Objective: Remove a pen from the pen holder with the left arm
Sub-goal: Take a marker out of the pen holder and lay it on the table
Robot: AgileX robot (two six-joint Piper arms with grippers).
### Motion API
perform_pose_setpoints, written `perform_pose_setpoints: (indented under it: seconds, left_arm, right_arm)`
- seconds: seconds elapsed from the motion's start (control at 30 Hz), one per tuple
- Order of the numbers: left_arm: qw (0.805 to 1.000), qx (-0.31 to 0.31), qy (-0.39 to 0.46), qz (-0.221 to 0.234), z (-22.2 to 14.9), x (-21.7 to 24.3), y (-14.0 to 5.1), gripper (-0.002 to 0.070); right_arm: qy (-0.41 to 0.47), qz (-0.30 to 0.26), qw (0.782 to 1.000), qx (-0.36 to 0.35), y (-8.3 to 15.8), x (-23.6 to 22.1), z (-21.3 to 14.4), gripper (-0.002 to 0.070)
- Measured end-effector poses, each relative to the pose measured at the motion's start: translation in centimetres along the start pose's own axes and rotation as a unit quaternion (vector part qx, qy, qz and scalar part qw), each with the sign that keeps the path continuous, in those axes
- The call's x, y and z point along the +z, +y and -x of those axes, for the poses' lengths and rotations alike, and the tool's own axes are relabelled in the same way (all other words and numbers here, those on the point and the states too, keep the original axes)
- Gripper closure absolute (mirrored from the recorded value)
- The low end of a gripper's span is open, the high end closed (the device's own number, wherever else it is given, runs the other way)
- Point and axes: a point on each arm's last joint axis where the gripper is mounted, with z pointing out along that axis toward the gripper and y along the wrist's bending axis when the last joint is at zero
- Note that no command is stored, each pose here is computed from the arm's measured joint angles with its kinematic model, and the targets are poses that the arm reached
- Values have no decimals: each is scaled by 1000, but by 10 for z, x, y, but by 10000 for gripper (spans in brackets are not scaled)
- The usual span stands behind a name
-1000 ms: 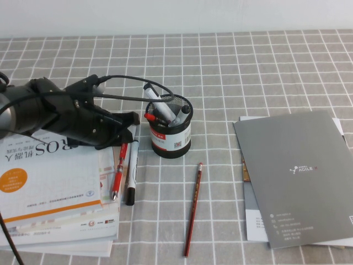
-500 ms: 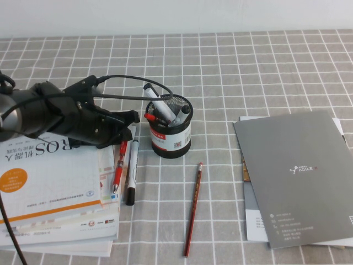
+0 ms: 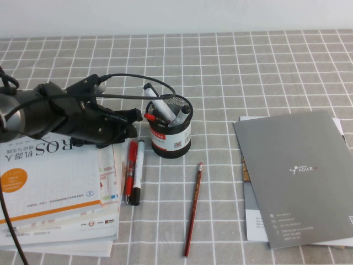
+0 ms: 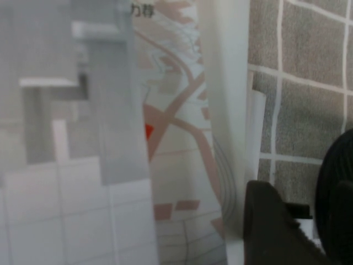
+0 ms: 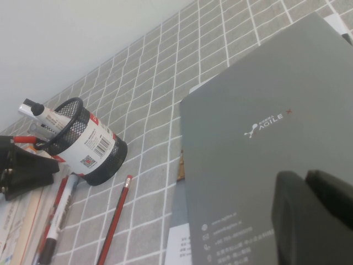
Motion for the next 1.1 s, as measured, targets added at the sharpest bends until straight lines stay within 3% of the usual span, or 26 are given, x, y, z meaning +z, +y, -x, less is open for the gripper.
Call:
perform_pose_setpoints:
  seconds: [0.2,0.37,0.63,0.93,1.1]
  left_arm:
    - [1000,6,1,1,-1,0,-1,435]
    - [999,45,-6,5,1,-10,-6,433]
    - [984,144,-104,6,9,-69,-33,433]
    - [943,271,-193,-3,-54,-129,-54,433]
    - [931,312,-192,-9,-90,-155,-46,433]
  right_arm:
    - [0,0,1000,0,0,0,0,689]
    - [0,0,1000,0,0,0,0,689]
    - [0,0,1000,0,0,0,0,689]
    - [0,0,1000,0,0,0,0,689]
    - [0,0,1000,0,0,0,0,689]
